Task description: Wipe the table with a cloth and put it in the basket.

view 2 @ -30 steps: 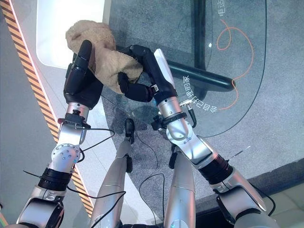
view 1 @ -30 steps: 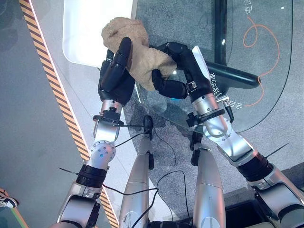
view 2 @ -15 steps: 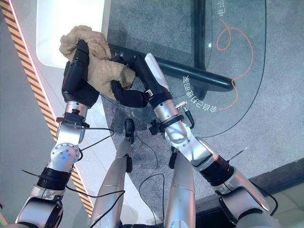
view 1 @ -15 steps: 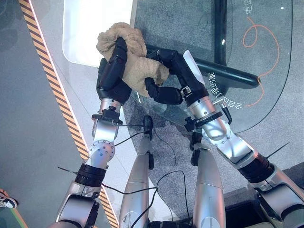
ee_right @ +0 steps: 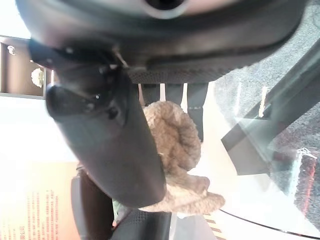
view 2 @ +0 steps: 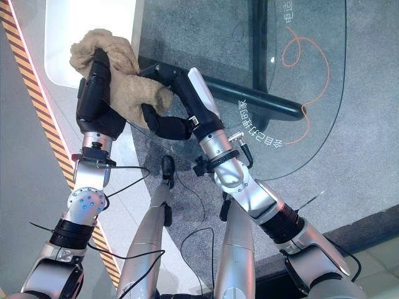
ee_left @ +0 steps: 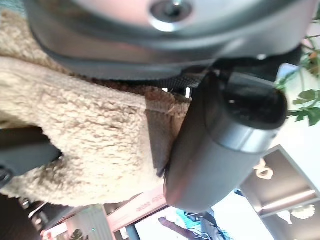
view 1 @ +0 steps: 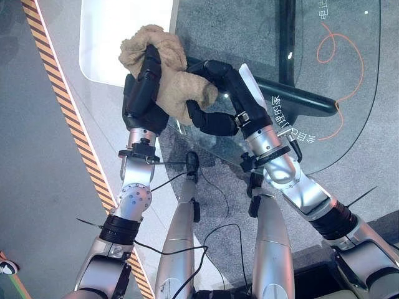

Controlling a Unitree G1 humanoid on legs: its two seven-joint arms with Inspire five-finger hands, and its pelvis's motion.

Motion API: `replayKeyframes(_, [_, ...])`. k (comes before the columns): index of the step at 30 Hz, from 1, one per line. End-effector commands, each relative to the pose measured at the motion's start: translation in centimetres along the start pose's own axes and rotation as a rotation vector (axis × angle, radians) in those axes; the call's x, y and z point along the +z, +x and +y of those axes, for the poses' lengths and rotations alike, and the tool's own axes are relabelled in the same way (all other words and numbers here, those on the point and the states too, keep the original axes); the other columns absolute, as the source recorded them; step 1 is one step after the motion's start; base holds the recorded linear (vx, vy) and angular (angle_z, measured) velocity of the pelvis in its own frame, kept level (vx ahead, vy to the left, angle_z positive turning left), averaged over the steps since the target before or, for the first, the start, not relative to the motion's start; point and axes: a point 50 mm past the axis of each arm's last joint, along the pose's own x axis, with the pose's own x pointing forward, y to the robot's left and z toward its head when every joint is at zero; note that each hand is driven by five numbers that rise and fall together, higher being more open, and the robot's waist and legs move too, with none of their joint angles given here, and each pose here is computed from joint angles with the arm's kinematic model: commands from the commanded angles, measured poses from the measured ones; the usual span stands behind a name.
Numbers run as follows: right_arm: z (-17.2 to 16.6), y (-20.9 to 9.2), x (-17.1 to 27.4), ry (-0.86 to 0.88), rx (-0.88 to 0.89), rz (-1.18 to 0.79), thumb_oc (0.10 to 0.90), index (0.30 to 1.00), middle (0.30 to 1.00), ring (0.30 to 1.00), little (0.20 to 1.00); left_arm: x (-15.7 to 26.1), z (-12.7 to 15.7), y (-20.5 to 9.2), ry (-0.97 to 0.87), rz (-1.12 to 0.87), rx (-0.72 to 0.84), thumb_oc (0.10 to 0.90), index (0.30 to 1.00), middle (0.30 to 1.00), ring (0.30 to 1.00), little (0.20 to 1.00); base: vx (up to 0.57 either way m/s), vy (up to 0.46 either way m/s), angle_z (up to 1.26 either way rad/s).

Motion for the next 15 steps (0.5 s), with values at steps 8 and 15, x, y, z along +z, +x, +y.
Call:
replayKeyframes(8, [-0.8, 2.5, 8.2, 0.086, -0.046, -0.406, 0.800, 0.900, 0.900, 0.900, 0.900, 4.8, -6.0, 2.1, 0.045, -0.412, -0.174, 0.100, 0.300, 0.300, 0.300, 0.200, 0.00, 0.000, 0.00])
replayKeyframes(15, [-0.8, 2.7, 8.2, 0.088, -0.058, -0.401, 0.800, 0.900, 0.900, 0.900, 0.900, 6.2, -6.1, 1.9, 0.114, -0.535, -0.097, 0.100, 0.300, 0.300, 0.300, 0.200, 0.00, 0.000, 0.00])
